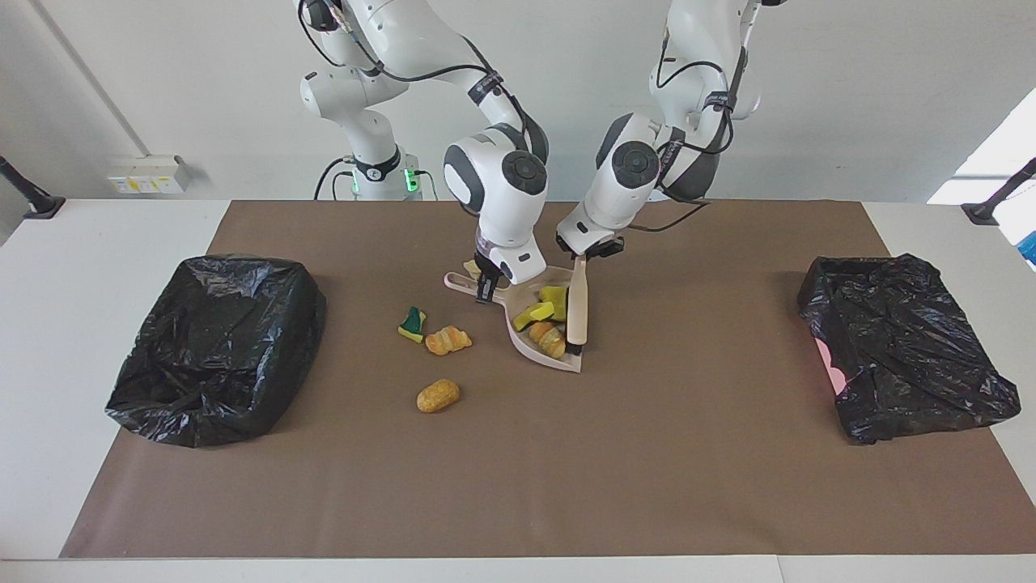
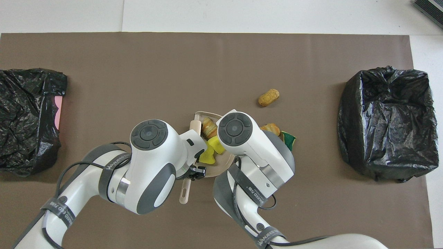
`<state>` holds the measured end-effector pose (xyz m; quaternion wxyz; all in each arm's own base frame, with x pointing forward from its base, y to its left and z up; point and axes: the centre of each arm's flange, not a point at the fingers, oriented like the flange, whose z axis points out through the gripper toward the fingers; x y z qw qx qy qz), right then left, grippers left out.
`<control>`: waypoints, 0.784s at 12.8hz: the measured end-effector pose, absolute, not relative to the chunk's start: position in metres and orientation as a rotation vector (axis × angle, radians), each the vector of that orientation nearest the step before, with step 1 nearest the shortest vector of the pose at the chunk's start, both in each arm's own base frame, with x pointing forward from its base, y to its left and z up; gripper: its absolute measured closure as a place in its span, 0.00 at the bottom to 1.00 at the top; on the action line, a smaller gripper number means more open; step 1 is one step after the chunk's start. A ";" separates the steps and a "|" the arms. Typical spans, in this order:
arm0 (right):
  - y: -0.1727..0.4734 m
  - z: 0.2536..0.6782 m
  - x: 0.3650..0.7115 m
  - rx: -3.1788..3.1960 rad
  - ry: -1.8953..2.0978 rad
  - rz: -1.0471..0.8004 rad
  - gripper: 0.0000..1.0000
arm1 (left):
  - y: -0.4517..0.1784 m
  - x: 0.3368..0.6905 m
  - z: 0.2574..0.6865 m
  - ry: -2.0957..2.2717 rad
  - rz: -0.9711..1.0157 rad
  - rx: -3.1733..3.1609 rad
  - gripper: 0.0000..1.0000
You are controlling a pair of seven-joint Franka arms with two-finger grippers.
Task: Sweep and dump trash in bin
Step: 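Carry the loaded dustpan with the right gripper to the nearby bin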
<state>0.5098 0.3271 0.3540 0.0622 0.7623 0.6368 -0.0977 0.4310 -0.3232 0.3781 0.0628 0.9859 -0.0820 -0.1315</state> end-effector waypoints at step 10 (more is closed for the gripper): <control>0.232 0.412 0.560 2.193 2.094 -0.289 0.69 | -0.263 0.427 0.492 0.064 -0.222 3.127 0.74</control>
